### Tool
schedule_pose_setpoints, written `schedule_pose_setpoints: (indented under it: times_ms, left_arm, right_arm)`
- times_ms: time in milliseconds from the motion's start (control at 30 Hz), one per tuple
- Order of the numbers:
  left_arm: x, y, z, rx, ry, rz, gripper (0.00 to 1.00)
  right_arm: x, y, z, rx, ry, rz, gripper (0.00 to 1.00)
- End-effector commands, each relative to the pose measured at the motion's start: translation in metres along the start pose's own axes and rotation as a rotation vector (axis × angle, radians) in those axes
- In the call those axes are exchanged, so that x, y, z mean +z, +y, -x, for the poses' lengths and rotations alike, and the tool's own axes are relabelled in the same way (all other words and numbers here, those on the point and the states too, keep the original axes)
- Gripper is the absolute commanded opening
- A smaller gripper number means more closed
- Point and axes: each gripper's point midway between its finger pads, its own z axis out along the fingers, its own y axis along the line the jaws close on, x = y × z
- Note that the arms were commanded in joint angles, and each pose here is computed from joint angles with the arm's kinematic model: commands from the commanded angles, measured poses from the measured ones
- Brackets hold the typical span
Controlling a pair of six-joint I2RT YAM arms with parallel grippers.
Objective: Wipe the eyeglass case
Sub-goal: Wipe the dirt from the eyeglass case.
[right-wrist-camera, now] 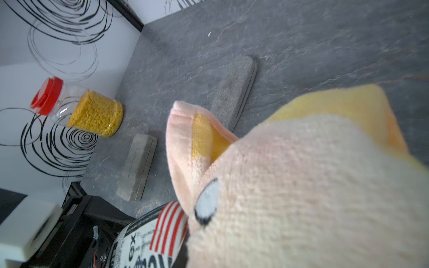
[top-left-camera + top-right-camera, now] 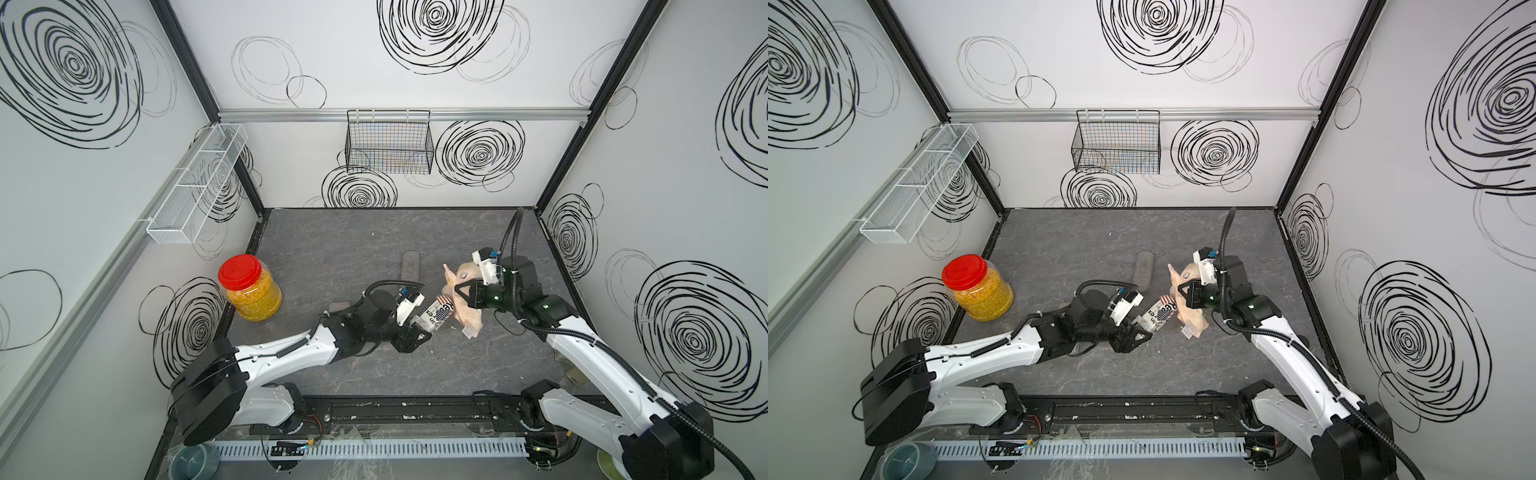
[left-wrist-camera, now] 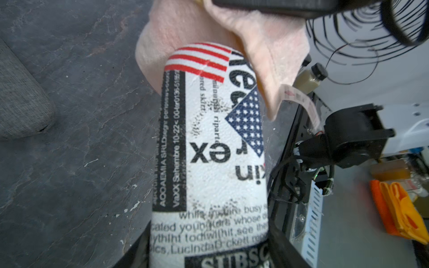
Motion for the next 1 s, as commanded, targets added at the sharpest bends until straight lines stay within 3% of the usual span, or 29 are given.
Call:
schedule_pose_setpoints:
  times_ms: [0, 167, 333, 433, 567, 667, 767, 833, 967]
  left_arm:
    - [-0.02, -0.033, 0.039, -0.032, -0.14, -0.213, 0.55]
    - [-0.036, -0.031, 0.051, -0.117, -0.201, -0.307, 0.55]
    - [-0.047, -0.032, 0.064, -0.18, -0.242, -0.383, 0.55]
    - [-0.054, -0.038, 0.069, -0.174, -0.246, -0.416, 0.55]
    - [-0.059, -0.042, 0.068, -0.144, -0.237, -0.41, 0.54]
    - [-0.061, -0.041, 0.064, -0.118, -0.235, -0.389, 0.54]
    - [-0.061, -0.042, 0.061, -0.11, -0.231, -0.394, 0.53]
    - [-0.061, -0.044, 0.062, -0.106, -0.228, -0.404, 0.53]
    - [-0.06, -0.05, 0.064, -0.092, -0.219, -0.427, 0.53]
  right_arm:
    - [-0.028, 0.048, 0.024, -0.085, -0.129, 0.209, 0.01]
    - [-0.059, 0.115, 0.026, -0.167, -0.175, 0.506, 0.04]
    - [-0.055, 0.144, 0.0, -0.209, -0.105, 0.629, 0.05]
    - [-0.039, 0.142, -0.01, -0.214, -0.054, 0.591, 0.05]
    - [-0.014, 0.088, 0.007, -0.15, -0.086, 0.241, 0.0]
    - [-0.022, 0.059, 0.028, -0.124, -0.184, 0.076, 0.0]
    - [-0.03, 0.058, 0.038, -0.131, -0.259, 0.09, 0.0]
    - [-0.028, 0.065, 0.037, -0.138, -0.235, 0.135, 0.0]
    - [-0.031, 0.114, 0.021, -0.196, -0.149, 0.404, 0.0]
